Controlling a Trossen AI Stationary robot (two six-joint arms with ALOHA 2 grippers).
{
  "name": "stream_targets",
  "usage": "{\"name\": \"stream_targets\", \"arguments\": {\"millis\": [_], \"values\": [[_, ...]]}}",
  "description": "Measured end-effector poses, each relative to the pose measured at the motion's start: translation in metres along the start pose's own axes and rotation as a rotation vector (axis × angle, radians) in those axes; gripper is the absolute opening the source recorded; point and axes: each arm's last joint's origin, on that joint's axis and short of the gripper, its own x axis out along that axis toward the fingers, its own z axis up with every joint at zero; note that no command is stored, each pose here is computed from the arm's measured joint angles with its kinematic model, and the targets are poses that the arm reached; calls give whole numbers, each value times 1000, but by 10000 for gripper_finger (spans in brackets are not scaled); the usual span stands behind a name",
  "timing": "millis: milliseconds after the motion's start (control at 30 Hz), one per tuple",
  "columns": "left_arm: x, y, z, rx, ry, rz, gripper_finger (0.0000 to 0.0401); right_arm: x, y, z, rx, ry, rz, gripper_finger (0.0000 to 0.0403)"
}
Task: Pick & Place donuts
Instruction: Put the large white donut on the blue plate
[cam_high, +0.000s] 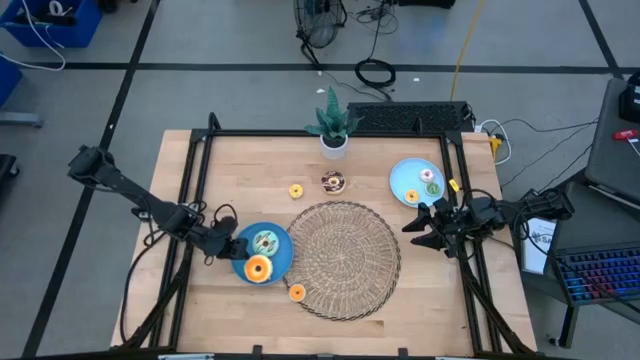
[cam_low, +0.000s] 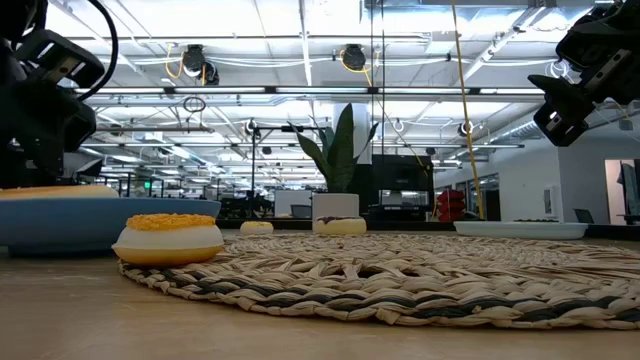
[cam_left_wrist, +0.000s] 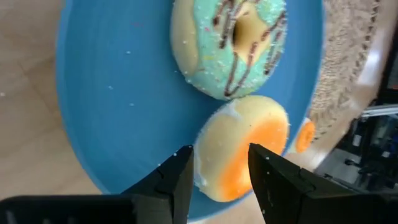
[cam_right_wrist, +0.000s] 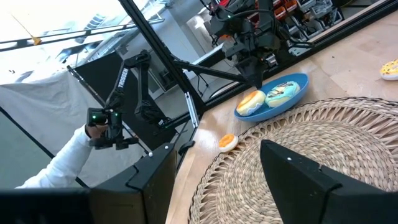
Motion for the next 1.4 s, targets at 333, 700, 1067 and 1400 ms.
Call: {"name": "stream_targets", "arguments": {"millis": [333,700,1067,1400], "values": [[18,-6,-4,25,38,-15,154,0,0,0,0,0,0,220],[26,-23,-9,98,68,-178,154,0,0,0,0,0,0,220],[21,-42,-8,178,26,-380,154,0,0,0,0,0,0,220],[22,-38,-16,113,100,-344,154,0,0,0,0,0,1,220]]}}
